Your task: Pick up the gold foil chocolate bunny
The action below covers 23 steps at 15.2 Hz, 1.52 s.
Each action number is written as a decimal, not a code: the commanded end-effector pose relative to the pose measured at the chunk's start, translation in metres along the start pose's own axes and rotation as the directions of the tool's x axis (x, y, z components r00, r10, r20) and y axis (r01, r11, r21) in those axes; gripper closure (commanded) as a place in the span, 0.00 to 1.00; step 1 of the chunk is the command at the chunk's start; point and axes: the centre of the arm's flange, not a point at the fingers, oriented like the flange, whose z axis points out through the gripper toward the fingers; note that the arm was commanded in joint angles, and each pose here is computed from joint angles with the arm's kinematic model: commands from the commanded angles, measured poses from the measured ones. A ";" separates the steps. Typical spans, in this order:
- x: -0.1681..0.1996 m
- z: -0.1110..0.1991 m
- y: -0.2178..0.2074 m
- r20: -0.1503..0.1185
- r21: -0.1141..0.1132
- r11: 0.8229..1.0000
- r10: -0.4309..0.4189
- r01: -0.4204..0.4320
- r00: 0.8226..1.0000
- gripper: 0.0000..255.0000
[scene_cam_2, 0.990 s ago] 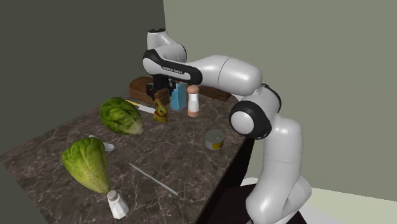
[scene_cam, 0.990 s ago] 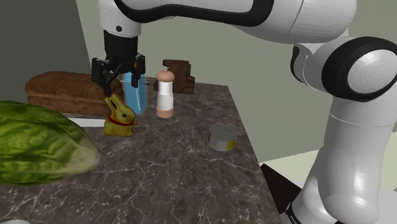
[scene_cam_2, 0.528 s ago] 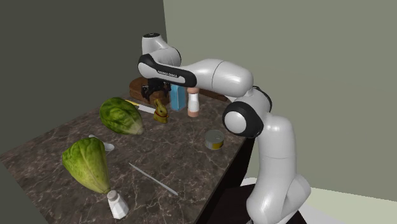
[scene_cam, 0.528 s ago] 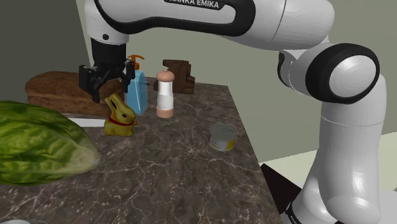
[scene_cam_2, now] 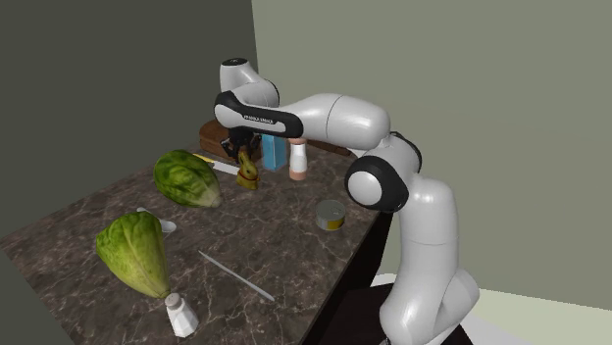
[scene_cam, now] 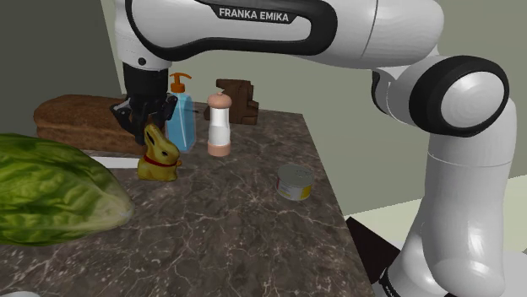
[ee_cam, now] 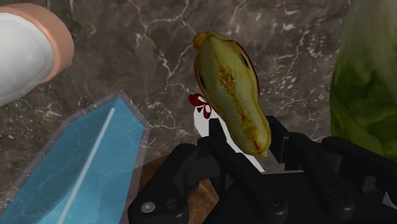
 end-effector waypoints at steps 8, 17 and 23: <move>0.002 -0.010 0.000 0.002 0.000 1.000 0.000 0.000 1.000 1.00; 0.010 -0.056 0.000 0.002 0.000 1.000 0.000 0.000 1.000 1.00; 0.014 -0.078 0.000 0.002 0.000 1.000 0.000 0.000 1.000 1.00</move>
